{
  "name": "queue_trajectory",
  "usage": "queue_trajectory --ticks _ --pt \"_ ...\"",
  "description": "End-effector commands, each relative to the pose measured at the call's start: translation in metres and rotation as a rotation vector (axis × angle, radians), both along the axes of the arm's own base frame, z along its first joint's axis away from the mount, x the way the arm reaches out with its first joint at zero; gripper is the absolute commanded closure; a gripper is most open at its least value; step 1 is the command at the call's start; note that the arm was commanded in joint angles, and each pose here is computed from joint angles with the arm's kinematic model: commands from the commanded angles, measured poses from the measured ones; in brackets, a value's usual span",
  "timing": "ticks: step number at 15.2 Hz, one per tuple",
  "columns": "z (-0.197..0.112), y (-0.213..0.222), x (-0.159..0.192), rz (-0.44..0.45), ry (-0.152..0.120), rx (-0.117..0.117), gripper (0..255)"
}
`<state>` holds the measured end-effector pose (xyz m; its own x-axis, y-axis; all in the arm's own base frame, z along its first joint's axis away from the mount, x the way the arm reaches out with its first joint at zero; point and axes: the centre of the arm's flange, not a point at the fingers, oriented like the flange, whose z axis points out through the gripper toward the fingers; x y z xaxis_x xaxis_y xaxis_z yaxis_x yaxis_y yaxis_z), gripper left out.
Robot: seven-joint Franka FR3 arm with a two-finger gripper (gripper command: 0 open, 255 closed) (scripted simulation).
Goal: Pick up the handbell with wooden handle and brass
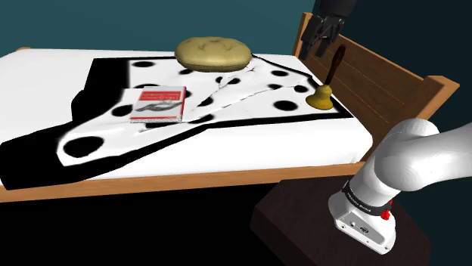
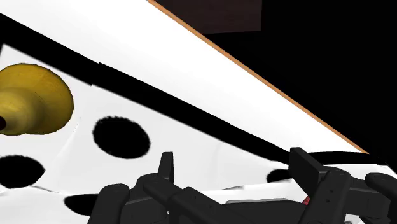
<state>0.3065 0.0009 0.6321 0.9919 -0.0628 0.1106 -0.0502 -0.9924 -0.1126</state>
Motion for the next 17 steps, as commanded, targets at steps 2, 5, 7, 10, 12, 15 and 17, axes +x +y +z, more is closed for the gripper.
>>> queue_trajectory --ticks 2,5,7,10,12,15,17 --pt "0.0 -0.013 -0.001 -0.005 -0.008 -0.002 0" --pt "0.001 -0.051 -0.003 -0.02 -0.034 -0.008 0" --pt "0.001 -0.077 -0.006 -0.03 -0.051 -0.012 0" --pt "0.002 -0.115 -0.009 -0.045 -0.076 -0.018 0" --pt "0.003 -0.14 -0.012 -0.055 -0.093 -0.022 0" --pt "0.004 -0.178 -0.017 -0.071 -0.119 -0.028 0" --pt "0.005 -0.204 -0.02 -0.081 -0.136 -0.032 0"
